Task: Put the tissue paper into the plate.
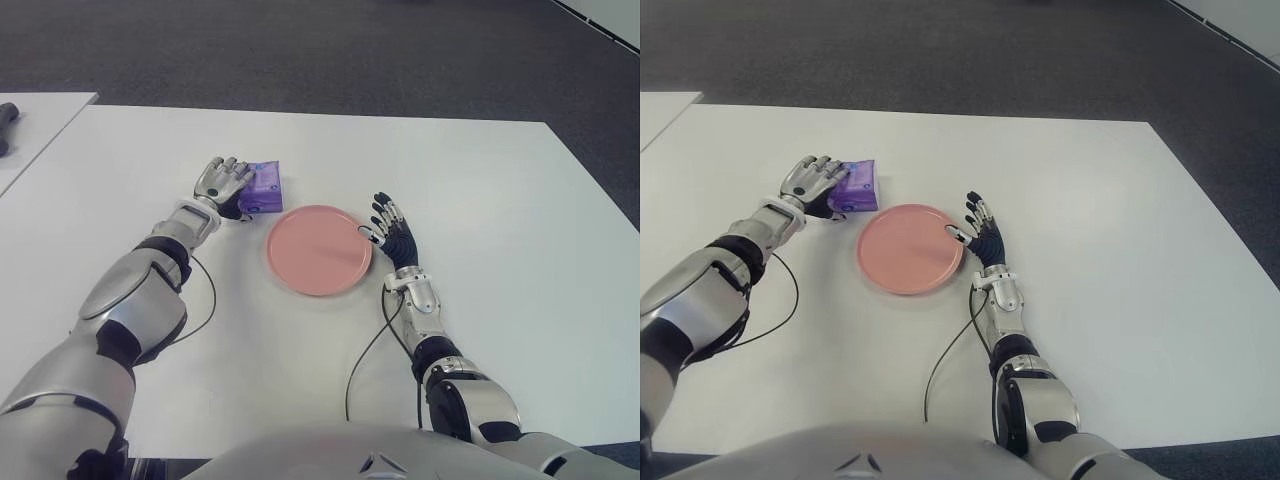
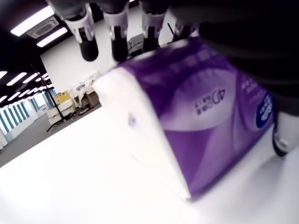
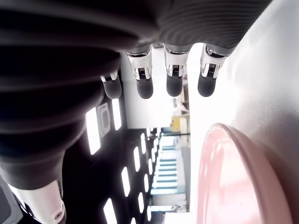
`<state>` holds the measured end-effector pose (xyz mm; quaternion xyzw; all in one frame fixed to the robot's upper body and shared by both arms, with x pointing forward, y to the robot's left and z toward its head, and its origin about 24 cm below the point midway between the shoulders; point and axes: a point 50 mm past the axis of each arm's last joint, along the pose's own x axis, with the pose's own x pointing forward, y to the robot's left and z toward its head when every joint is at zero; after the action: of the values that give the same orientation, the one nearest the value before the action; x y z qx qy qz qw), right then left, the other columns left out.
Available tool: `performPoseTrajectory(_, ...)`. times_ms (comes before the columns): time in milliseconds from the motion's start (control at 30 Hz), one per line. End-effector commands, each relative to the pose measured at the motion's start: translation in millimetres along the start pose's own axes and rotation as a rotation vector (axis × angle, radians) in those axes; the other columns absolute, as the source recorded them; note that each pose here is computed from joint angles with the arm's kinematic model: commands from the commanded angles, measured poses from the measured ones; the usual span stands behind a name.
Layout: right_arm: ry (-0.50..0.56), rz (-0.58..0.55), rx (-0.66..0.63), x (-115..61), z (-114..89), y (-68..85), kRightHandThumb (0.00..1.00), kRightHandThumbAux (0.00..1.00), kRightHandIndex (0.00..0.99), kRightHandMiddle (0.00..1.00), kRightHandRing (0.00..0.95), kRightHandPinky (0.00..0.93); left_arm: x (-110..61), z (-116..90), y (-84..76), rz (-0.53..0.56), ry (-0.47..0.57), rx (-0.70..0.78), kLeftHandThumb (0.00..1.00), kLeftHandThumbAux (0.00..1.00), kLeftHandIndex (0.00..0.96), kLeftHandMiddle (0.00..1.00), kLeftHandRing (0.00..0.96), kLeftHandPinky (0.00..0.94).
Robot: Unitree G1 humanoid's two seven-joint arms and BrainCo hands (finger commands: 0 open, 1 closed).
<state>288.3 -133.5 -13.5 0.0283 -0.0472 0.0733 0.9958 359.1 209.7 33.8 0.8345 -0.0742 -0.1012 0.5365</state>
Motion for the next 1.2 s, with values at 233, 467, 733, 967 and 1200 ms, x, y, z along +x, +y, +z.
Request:
performPoseTrajectory(233, 0.225, -0.077, 0.058, -57.1, -48, -7.7, 0.096, 0.706, 0.062, 0.03, 0.013, 0.055, -20.2, 26, -25.9, 0.056, -0.054, -0.035, 0.464, 0.596, 0.41, 0.618, 0.61, 0.662)
performPoseTrajectory(467, 0.224, -0.077, 0.058, -57.7, -48, -9.5, 0.096, 0.706, 0.062, 0.03, 0.013, 0.055, -22.1, 34, -27.0, 0.098, -0.021, -0.128, 0.695, 0.694, 0.435, 0.682, 0.667, 0.71)
performPoseTrajectory(733, 0.222, -0.078, 0.058, -58.1, -47, -11.1, 0.096, 0.706, 0.062, 0.03, 0.013, 0.055, -23.7, 36, -29.6, 0.092, 0.005, -0.147, 0.709, 0.704, 0.441, 0.753, 0.732, 0.762)
performPoseTrajectory(967, 0.221, -0.078, 0.058, -58.1, -47, -12.6, 0.096, 0.706, 0.062, 0.03, 0.013, 0.055, -25.1, 39, -31.4, 0.086, -0.013, -0.146, 0.707, 0.706, 0.443, 0.792, 0.773, 0.791)
performPoseTrajectory(1200, 0.22, -0.078, 0.058, -57.7, -47, -13.5, 0.096, 0.706, 0.062, 0.03, 0.013, 0.055, -25.9, 40, -32.6, 0.077, -0.026, -0.147, 0.706, 0.707, 0.443, 0.807, 0.797, 0.808)
